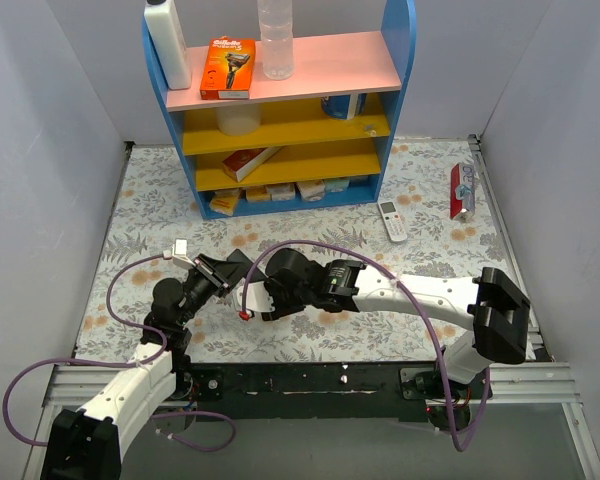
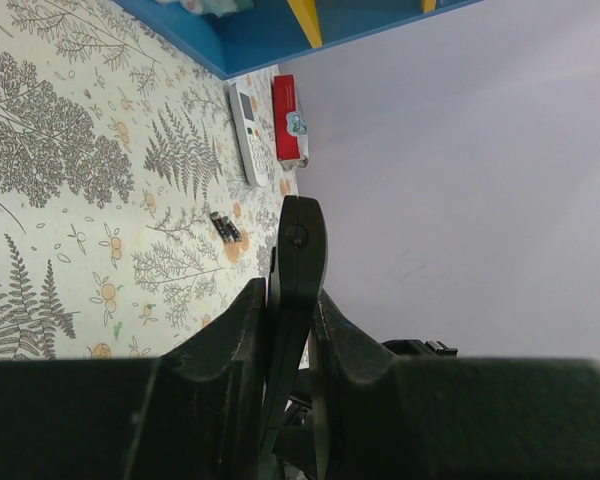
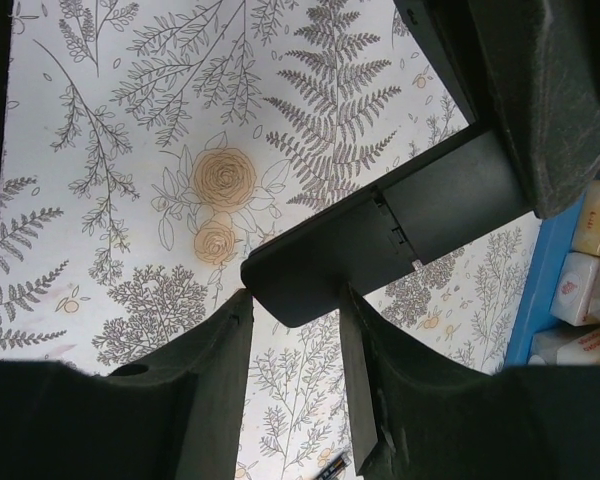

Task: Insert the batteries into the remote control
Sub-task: Load the battery cover into the remote control, then place the remote control at the center of the board.

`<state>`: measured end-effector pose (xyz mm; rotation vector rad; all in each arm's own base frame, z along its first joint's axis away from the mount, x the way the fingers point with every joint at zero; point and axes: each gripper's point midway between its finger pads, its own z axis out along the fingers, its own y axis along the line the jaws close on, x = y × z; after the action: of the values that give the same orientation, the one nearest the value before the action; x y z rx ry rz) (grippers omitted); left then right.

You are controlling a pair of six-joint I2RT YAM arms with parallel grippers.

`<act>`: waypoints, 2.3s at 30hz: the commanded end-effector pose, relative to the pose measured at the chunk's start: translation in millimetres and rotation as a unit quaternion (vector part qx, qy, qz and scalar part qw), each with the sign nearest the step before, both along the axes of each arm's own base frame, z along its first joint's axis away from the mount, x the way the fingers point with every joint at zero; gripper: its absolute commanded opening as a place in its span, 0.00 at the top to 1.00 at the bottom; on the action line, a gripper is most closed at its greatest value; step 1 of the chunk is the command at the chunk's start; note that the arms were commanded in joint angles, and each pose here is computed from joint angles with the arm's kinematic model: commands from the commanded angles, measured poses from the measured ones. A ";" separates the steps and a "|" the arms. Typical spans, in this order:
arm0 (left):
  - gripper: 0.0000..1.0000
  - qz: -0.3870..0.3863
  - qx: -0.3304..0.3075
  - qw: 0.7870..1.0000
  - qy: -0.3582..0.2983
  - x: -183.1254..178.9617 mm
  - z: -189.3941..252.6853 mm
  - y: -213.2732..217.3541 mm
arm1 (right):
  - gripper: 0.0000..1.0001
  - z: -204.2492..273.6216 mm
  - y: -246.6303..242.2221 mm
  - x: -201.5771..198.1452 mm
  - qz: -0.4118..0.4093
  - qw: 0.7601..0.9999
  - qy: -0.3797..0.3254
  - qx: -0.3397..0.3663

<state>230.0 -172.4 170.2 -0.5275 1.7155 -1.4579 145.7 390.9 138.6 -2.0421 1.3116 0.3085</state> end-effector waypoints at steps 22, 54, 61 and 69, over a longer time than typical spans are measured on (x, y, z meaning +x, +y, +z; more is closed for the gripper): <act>1.00 -0.091 -0.144 0.983 0.070 -32.1 58.2 -28.6 | 0.42 29.7 41.0 12.5 -0.023 0.992 -0.012 0.127; 0.97 0.081 0.683 0.692 0.219 78.9 -66.8 131.4 | 0.02 56.6 -162.1 72.9 -0.470 0.807 0.113 0.339; 0.90 0.048 0.748 0.596 0.288 88.1 -107.8 148.6 | 0.03 48.3 -168.3 73.4 -0.495 0.791 0.131 0.336; 0.63 0.002 0.728 0.621 0.290 89.8 -125.9 121.4 | 0.03 36.9 -175.7 76.7 -0.528 0.771 0.141 0.326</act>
<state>312.0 -40.0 27.6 -0.0051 2.7091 0.6113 218.3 221.5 179.8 -0.5805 1.9238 0.4631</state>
